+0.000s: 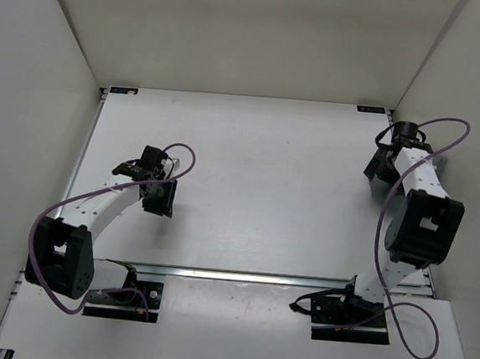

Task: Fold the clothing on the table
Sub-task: Move the skirt to the center of the board

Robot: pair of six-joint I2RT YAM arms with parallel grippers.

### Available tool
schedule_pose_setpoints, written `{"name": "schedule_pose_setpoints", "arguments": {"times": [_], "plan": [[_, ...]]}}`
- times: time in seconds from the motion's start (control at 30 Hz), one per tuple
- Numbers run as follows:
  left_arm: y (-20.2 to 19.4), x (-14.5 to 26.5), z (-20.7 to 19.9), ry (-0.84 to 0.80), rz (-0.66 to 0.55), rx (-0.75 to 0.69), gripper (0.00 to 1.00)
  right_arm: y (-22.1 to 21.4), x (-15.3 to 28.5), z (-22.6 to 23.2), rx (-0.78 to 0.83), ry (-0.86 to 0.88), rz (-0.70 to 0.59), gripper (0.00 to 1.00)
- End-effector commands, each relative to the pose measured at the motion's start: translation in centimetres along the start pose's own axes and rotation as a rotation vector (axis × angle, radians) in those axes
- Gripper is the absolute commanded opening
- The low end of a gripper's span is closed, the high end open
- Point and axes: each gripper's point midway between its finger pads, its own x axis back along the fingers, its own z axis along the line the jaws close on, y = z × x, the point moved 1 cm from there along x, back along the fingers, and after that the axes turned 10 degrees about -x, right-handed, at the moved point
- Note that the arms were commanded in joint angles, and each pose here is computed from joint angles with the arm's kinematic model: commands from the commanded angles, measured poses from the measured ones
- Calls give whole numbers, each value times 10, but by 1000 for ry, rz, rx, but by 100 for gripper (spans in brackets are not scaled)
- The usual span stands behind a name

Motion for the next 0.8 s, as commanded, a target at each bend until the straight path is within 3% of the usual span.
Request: {"name": "schedule_pose_setpoints", "arguments": {"times": [0.0, 0.2, 0.27, 0.3, 0.4, 0.5, 0.6, 0.7, 0.77], "plan": [[8, 2, -7, -37, -36, 4, 42, 30, -25, -8, -28, -123, -56, 80], [6, 2, -8, -47, -32, 16, 42, 33, -60, -21, -23, -242, -3, 76], [7, 1, -8, -43, -30, 10, 42, 31, -67, -20, 5, -251, 32, 45], [8, 1, -5, -38, -29, 20, 42, 35, -60, -14, 11, -243, 22, 1], [9, 0, -11, -62, -30, 21, 42, 38, -38, 25, 87, -125, -29, 0], [8, -3, -13, -67, -28, 27, 41, 53, 27, 88, 182, 117, -139, 0], [6, -3, -19, -90, -18, 31, 41, 92, 135, 139, 179, 404, -310, 0], [14, 2, -16, -86, -38, 45, 30, 88, 228, 176, 187, 701, -358, 1], [24, 10, -5, -60, -65, 108, 28, 62, 263, 200, 248, 876, -313, 0]]}}
